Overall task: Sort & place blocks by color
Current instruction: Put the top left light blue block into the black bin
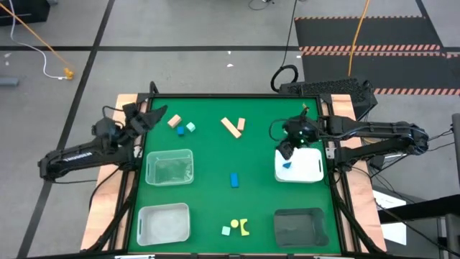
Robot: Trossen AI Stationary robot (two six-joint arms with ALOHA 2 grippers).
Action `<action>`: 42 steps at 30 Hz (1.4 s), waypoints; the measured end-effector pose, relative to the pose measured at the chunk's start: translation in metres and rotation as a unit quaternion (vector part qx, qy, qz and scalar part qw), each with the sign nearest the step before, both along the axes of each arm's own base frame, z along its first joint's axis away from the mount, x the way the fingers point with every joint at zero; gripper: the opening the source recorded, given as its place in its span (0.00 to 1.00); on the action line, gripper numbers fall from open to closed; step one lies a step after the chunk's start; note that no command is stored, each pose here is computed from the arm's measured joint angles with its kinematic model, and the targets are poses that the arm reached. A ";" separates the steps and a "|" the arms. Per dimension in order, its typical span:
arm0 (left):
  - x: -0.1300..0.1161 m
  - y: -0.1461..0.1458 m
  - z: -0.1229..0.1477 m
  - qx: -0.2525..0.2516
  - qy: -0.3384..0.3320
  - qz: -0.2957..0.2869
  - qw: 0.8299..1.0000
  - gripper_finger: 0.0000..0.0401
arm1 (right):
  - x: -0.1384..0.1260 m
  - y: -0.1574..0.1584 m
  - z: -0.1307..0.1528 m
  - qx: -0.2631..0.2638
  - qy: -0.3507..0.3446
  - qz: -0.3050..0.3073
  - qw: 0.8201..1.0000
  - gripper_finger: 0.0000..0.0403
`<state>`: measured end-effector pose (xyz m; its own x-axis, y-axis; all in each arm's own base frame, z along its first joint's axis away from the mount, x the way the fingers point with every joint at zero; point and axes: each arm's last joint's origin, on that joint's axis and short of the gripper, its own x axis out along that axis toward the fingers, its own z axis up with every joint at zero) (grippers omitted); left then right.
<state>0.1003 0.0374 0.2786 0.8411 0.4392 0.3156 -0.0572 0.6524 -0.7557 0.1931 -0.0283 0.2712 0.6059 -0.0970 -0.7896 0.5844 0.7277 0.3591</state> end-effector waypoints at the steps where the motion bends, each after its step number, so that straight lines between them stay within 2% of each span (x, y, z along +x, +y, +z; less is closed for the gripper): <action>1: 0.004 0.001 0.003 -0.002 0.029 0.002 1.000 0.56 | 0.002 -0.002 0.002 -0.008 -0.017 -0.005 1.000 0.60; 6: 0.026 0.008 0.017 -0.033 0.168 0.003 0.985 0.56 | 0.013 -0.015 0.015 -0.044 -0.103 -0.017 0.994 0.60; 11: 0.048 0.017 0.021 -0.043 0.315 0.011 0.948 0.56 | 0.015 -0.026 0.021 -0.058 -0.143 -0.042 0.987 0.60; 14: 0.056 0.024 0.019 -0.064 0.392 0.025 0.918 0.56 | 0.017 -0.031 0.020 -0.077 -0.140 -0.067 0.985 0.60; 18: 0.064 0.033 0.004 -0.120 0.487 0.035 0.865 0.56 | 0.024 -0.037 0.017 -0.097 -0.138 -0.074 0.983 0.60; 24: 0.070 0.044 -0.026 -0.229 0.572 0.062 0.786 0.56 | 0.035 -0.045 0.004 -0.100 -0.111 -0.077 0.986 0.60; 27: 0.074 0.048 -0.038 -0.258 0.594 0.072 0.759 0.56 | 0.038 -0.049 -0.001 -0.105 -0.096 -0.072 0.987 0.60; 30: 0.080 0.053 -0.046 -0.257 0.610 0.071 0.746 0.56 | 0.039 -0.053 -0.003 -0.115 -0.091 -0.067 0.987 0.60; 36: 0.103 0.068 -0.065 -0.177 0.650 0.025 0.738 0.56 | 0.038 -0.062 0.000 -0.133 -0.105 -0.072 0.983 0.60; 42: 0.112 0.085 -0.087 -0.183 0.673 0.025 0.716 0.56 | 0.037 -0.066 0.000 -0.127 -0.108 -0.069 0.984 0.60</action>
